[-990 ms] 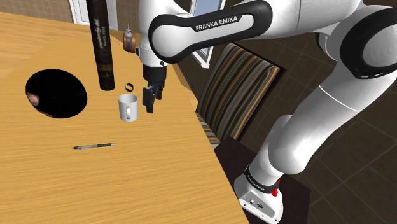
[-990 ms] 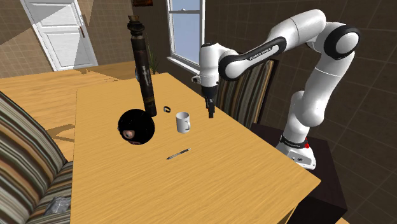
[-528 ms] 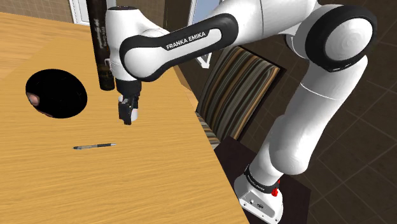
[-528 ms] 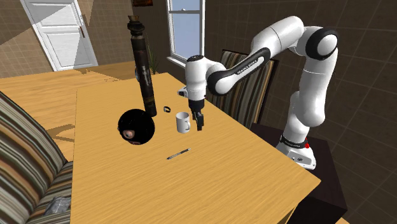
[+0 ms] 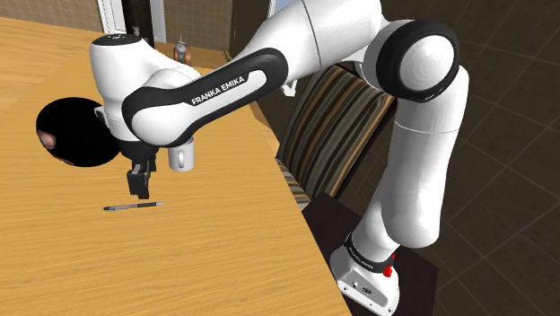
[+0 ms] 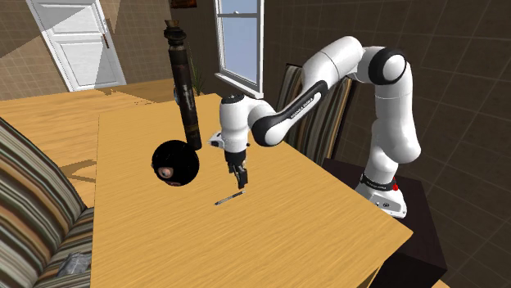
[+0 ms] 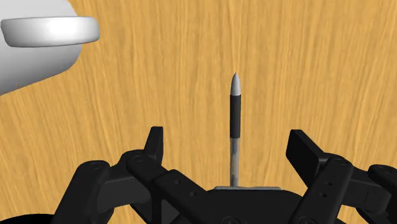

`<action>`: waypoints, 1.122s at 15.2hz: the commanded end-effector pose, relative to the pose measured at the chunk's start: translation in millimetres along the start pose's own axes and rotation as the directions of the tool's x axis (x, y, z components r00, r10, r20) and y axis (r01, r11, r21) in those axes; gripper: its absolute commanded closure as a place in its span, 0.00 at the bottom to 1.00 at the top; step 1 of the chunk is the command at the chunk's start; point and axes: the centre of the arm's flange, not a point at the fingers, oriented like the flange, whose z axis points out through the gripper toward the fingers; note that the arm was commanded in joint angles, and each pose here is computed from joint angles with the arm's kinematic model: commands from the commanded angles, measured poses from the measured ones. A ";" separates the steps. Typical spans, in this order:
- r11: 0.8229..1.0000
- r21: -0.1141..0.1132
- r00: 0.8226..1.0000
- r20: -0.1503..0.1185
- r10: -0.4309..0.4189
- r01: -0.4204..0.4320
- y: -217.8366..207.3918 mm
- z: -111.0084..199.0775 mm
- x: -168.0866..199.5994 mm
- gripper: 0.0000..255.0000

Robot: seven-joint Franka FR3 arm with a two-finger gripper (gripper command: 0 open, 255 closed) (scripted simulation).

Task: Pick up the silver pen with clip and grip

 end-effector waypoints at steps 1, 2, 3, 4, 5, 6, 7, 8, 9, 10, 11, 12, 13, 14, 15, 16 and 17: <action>0.999 -0.010 0.999 -0.007 -0.050 0.050 -12.5 9.9 21.0 0.00; 0.997 -0.014 0.997 -0.010 -0.074 0.074 -18.7 15.5 31.0 0.00; 0.997 -0.016 0.997 -0.011 -0.082 0.082 -20.7 17.3 34.2 0.00; 0.997 -0.016 0.997 -0.011 -0.082 0.082 -21.1 22.6 34.2 0.00; 0.997 -0.016 0.997 -0.011 -0.082 0.082 -21.4 27.9 34.3 0.00; 0.997 -0.016 0.997 -0.011 -0.082 0.082 -21.7 33.1 34.3 0.00; 0.997 -0.016 0.997 -0.011 -0.082 0.082 -22.1 38.4 34.3 0.00; 0.997 -0.016 0.997 -0.011 -0.082 0.082 -22.4 43.7 34.4 0.00; 0.997 -0.016 0.997 -0.011 -0.082 0.082 -22.7 48.9 34.4 0.00; 0.997 -0.016 0.997 -0.011 -0.082 0.082 -23.3 57.2 34.5 0.00; 0.997 -0.016 0.997 -0.011 -0.082 0.082 -23.3 57.2 34.4 0.00; 0.997 -0.016 0.997 -0.011 -0.082 0.082 -23.3 57.2 34.5 0.00; 0.997 -0.016 0.997 -0.011 -0.082 0.082 -23.4 57.0 34.9 1.00; 0.997 -0.016 0.997 -0.011 -0.082 0.082 -23.2 57.0 35.1 1.00; 0.997 -0.016 0.997 -0.011 -0.082 0.082 -23.3 57.1 35.0 1.00; 0.997 -0.016 0.997 -0.011 -0.082 0.082 -23.3 57.5 35.0 1.00; 0.997 -0.016 0.997 -0.011 -0.082 0.082 -23.1 56.8 34.9 1.00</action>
